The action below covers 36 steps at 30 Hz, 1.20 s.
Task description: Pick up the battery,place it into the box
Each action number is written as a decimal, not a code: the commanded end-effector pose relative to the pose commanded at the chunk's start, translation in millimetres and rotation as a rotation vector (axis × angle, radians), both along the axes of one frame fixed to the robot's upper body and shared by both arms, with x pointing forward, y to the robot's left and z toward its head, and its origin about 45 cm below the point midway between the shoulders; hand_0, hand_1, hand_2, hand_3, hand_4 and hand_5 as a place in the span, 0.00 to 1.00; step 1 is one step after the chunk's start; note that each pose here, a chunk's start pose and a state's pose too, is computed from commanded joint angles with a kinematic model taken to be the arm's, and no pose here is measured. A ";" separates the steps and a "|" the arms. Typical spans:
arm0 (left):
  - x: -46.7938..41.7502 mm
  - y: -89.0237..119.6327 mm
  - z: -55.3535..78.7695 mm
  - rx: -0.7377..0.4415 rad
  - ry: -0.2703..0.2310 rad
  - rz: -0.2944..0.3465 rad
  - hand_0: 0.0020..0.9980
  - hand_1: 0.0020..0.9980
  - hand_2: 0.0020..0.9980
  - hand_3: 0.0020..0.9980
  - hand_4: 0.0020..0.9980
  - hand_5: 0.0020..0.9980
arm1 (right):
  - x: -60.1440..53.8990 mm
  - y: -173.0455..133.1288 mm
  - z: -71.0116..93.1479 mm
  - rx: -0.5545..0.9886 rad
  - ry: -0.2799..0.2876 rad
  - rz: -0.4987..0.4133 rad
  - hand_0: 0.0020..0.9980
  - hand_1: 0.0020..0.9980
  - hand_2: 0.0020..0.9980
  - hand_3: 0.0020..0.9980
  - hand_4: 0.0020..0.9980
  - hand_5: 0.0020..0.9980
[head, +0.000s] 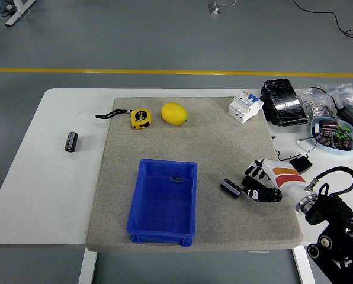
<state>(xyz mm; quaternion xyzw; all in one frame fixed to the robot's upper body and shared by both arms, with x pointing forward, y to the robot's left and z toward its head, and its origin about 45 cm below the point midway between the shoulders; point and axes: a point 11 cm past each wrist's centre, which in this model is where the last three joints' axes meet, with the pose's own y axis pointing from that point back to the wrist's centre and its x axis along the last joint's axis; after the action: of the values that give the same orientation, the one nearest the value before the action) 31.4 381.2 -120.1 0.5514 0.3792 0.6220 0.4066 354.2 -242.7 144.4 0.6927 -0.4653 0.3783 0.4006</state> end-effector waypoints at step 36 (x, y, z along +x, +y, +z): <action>3.6 1.0 0.6 -0.001 -0.006 -0.006 0.72 0.75 0.78 0.69 0.70 0.70 | 2.9 -0.8 -14.3 -0.007 0.048 0.000 0.38 0.43 0.47 0.50 0.82 0.10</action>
<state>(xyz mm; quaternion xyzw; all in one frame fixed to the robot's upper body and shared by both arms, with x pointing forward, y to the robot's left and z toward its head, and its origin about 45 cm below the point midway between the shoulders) 35.1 382.1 -119.6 0.5504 0.3767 0.6223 0.4099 357.1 -243.5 130.0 0.7003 -0.4544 0.3632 0.4138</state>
